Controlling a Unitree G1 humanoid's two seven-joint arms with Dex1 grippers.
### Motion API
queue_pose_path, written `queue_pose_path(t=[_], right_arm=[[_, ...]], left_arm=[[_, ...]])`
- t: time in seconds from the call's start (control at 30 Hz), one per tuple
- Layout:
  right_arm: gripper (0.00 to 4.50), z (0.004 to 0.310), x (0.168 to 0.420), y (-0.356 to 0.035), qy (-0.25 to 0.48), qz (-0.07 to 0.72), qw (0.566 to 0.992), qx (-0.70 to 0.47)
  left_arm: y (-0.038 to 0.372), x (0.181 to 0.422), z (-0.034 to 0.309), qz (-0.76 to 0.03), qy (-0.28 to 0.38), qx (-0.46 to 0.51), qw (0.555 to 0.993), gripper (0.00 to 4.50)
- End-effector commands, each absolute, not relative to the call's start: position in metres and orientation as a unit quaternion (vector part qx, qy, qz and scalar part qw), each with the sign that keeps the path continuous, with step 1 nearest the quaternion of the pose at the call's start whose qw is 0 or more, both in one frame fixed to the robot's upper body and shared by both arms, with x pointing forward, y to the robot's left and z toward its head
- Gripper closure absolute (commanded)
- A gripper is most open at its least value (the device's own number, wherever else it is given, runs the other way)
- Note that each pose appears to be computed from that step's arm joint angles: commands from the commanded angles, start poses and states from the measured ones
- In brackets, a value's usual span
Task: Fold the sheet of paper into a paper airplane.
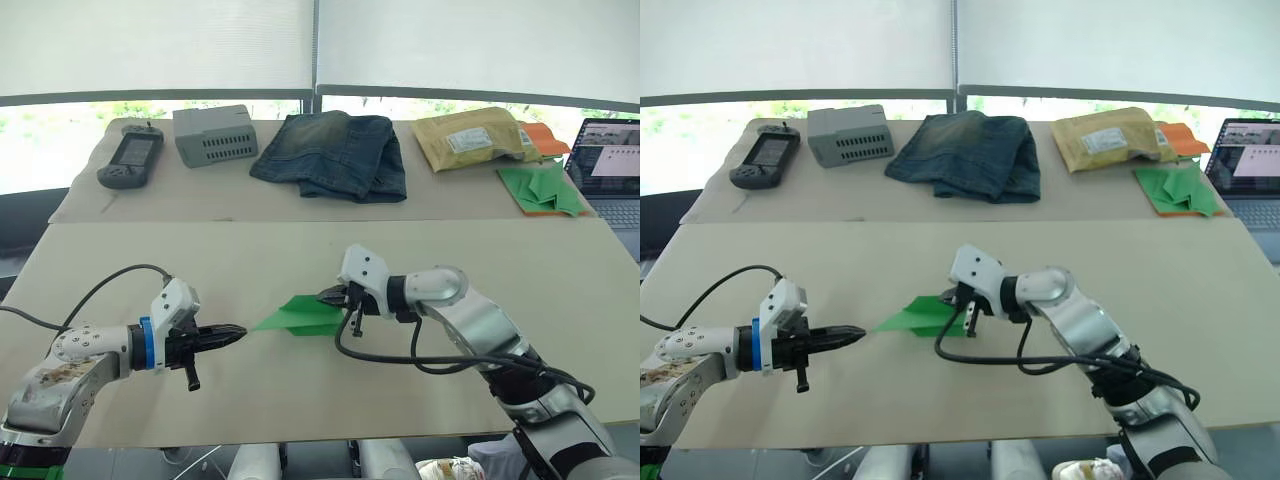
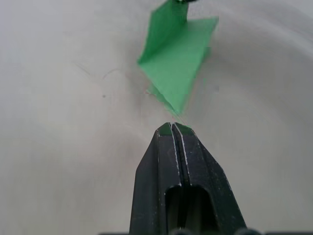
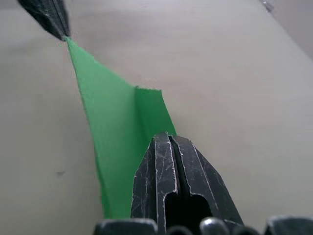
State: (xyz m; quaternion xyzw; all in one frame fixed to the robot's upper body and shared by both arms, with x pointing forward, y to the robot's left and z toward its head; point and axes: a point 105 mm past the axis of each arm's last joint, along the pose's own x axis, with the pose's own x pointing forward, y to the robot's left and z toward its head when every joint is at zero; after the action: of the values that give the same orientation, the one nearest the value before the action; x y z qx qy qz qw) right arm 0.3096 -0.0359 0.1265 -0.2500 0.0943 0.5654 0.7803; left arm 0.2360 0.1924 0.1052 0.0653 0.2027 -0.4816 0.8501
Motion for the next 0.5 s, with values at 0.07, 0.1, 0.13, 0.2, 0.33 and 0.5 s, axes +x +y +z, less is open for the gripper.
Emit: queue_pose_path(t=[0.07, 0.1, 0.13, 0.2, 0.33, 0.5], right_arm=[[4.47, 0.139, 0.321, -0.031, 0.059, 0.565, 0.781, -0.259], [4.47, 0.142, 0.322, -0.030, 0.053, 0.567, 0.781, -0.258], [4.47, 0.146, 0.322, -0.030, 0.046, 0.570, 0.780, -0.255], [4.47, 0.161, 0.318, -0.032, 0.026, 0.587, 0.773, -0.241], [4.20, 0.177, 0.299, -0.038, 0.036, 0.638, 0.730, -0.242], [2.53, 0.170, 0.291, -0.031, 0.074, 0.663, 0.701, -0.253]], left_arm=[[0.185, 0.239, 0.122, -0.470, 0.156, 0.071, 0.866, 4.50], [0.184, 0.238, 0.122, -0.469, 0.157, 0.072, 0.866, 4.50], [0.184, 0.237, 0.122, -0.467, 0.158, 0.073, 0.867, 4.50], [0.185, 0.235, 0.123, -0.464, 0.157, 0.072, 0.869, 4.50], [0.192, 0.240, 0.132, -0.448, 0.135, 0.075, 0.880, 4.50], [0.193, 0.244, 0.142, -0.444, 0.106, 0.065, 0.887, 4.50]])
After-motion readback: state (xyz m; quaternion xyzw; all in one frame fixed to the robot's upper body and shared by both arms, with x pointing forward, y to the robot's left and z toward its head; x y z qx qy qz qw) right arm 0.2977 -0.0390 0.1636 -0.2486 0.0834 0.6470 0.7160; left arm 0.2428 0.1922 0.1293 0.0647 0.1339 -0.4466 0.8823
